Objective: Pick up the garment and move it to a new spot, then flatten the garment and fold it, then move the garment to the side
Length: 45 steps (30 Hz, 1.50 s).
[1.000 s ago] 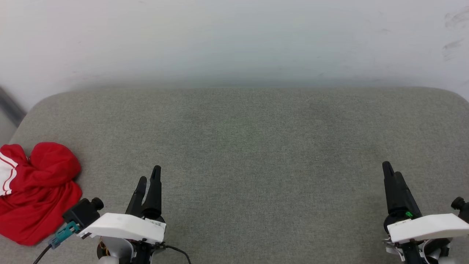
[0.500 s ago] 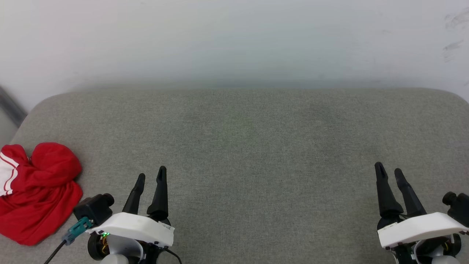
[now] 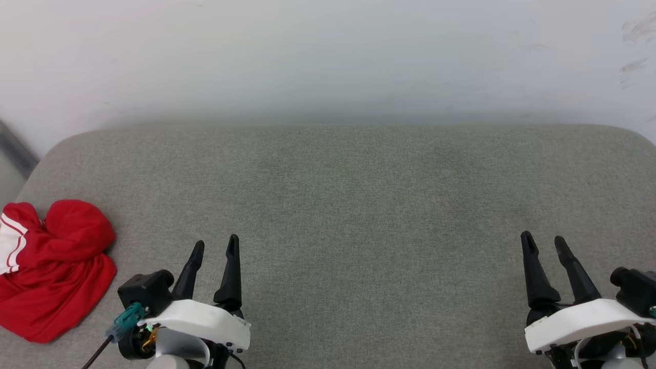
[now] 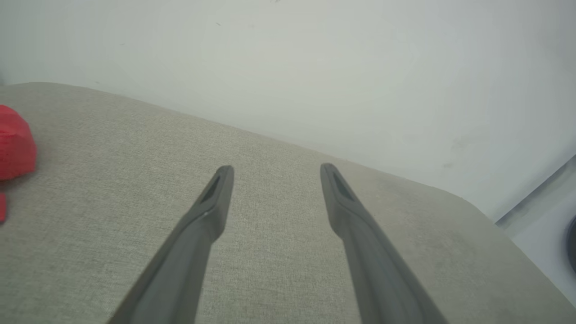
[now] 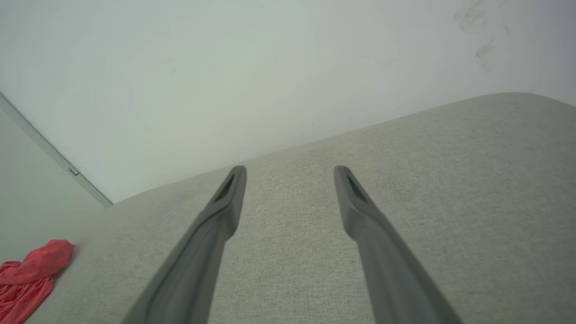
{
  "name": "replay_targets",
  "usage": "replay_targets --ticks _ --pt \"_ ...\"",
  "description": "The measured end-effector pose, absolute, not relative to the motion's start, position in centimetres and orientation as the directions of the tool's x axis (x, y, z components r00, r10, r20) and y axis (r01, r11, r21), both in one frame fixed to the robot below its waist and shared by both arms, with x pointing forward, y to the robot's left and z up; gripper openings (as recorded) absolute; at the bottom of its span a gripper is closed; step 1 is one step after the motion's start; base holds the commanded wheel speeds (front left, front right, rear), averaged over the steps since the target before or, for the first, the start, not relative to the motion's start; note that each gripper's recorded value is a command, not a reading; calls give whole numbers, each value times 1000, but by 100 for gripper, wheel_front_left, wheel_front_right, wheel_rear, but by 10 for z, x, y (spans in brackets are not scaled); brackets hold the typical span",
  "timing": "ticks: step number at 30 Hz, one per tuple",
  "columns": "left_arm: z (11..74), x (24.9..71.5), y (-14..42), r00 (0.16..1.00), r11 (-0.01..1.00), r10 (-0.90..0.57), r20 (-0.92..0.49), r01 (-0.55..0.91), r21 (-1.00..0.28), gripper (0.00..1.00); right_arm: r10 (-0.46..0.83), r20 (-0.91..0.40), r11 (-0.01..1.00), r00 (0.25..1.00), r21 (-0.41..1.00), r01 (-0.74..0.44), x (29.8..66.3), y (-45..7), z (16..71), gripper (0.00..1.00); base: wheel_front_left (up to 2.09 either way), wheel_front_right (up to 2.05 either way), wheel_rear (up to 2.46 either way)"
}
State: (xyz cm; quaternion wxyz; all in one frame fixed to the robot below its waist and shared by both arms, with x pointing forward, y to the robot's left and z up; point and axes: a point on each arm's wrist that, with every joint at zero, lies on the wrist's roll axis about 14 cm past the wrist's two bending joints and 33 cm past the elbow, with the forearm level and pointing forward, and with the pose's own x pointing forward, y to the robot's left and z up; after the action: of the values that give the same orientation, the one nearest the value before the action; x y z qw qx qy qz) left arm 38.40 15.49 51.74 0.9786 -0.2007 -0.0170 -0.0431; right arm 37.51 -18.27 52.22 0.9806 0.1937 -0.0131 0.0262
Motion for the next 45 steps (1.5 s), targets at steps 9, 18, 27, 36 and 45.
replay_targets --ticks 9,18,27,36,45 --pt "516 384 152 995 949 -89 53 101 -299 100 50 37 954 998 292 -59 375 -183 525 100 0 0 0" --pt "513 384 149 993 973 -101 56 110 -201 100 62 39 978 997 198 -68 375 -181 527 100 0 0 0" --pt "516 384 148 992 982 -104 73 114 -150 100 71 39 988 997 133 -76 375 -179 528 100 0 0 0" --pt "520 384 147 990 988 -107 97 116 -103 100 75 50 993 996 91 -79 376 -178 531 100 0 0 0" --pt "521 385 150 991 988 -84 107 97 -120 100 89 56 994 994 56 -92 377 -173 533 100 0 0 0"
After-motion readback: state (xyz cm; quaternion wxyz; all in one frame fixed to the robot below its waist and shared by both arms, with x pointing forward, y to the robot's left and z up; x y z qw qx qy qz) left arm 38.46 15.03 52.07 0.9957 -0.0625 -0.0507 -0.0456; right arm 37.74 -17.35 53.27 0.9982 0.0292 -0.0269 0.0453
